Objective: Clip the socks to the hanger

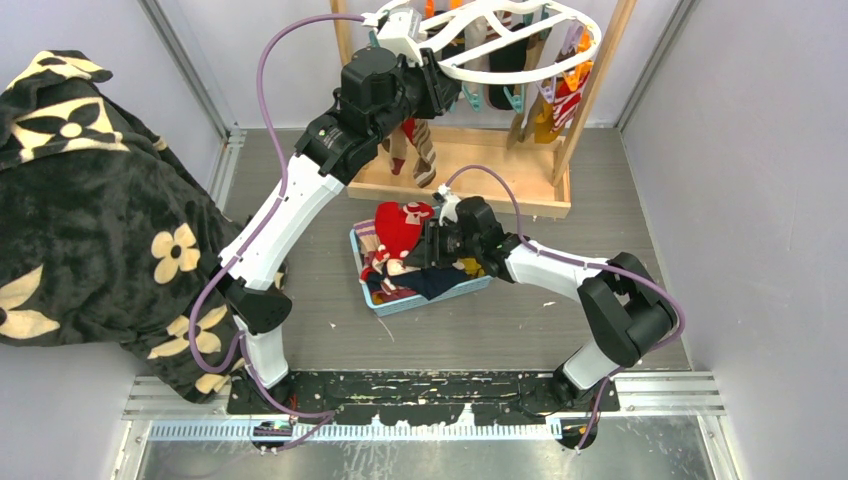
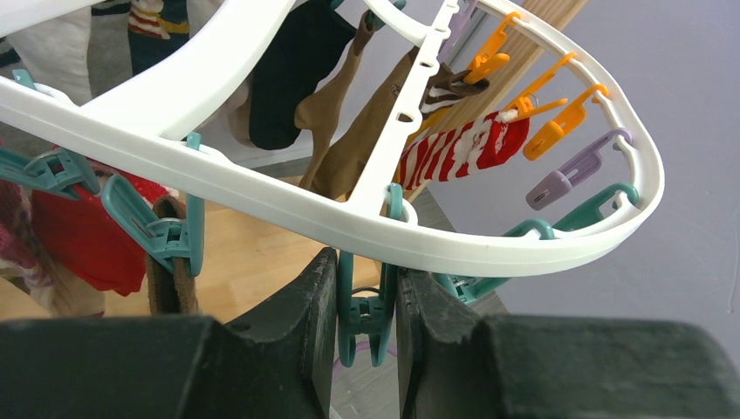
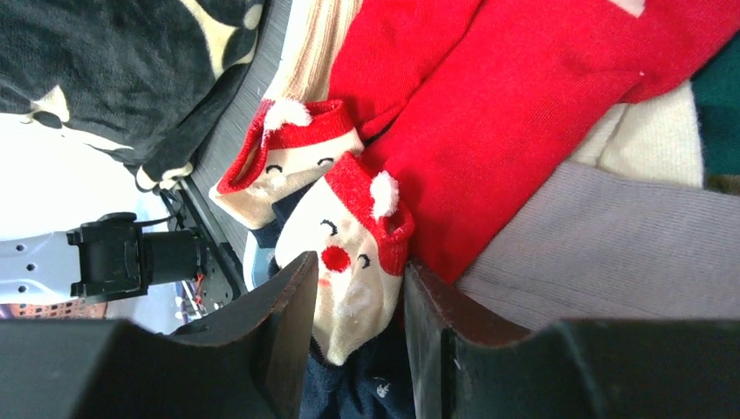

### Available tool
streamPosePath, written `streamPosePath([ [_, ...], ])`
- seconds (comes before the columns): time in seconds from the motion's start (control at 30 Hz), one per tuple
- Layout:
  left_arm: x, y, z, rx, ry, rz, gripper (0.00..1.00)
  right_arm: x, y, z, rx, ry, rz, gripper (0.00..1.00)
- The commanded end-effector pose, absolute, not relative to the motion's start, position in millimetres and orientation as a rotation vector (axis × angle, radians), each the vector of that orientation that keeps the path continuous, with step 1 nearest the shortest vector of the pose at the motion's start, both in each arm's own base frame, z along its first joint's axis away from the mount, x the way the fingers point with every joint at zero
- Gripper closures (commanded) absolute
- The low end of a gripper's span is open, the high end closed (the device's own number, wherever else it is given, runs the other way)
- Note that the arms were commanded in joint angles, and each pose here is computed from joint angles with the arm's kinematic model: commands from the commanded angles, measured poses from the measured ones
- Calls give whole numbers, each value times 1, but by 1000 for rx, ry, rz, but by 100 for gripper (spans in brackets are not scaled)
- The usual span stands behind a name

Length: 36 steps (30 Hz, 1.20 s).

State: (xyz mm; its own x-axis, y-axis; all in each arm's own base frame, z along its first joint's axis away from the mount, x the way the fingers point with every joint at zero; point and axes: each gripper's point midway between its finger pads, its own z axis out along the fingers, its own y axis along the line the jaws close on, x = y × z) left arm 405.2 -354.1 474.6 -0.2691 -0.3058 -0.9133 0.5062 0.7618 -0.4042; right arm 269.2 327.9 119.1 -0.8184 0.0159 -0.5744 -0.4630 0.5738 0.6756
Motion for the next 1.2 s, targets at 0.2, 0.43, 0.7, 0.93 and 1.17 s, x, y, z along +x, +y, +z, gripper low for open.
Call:
streamPosePath([
  [0.2, 399, -338, 513, 121, 1577, -797, 85, 281, 332, 169, -379, 2072, 1224, 78],
  [0.43, 398, -338, 513, 122, 1577, -795, 85, 292, 325, 219, -377, 1860, 1180, 89],
  [0.7, 399, -337, 513, 124, 1576, -784, 85, 294, 293, 280, -378, 1641, 1008, 93],
  [0.93, 400, -338, 513, 120, 1572, -784, 85, 305, 240, 343, -332, 1457, 695, 97],
  [1.17, 401, -338, 513, 118, 1572, -783, 85, 325, 219, 399, -278, 1326, 535, 98],
])
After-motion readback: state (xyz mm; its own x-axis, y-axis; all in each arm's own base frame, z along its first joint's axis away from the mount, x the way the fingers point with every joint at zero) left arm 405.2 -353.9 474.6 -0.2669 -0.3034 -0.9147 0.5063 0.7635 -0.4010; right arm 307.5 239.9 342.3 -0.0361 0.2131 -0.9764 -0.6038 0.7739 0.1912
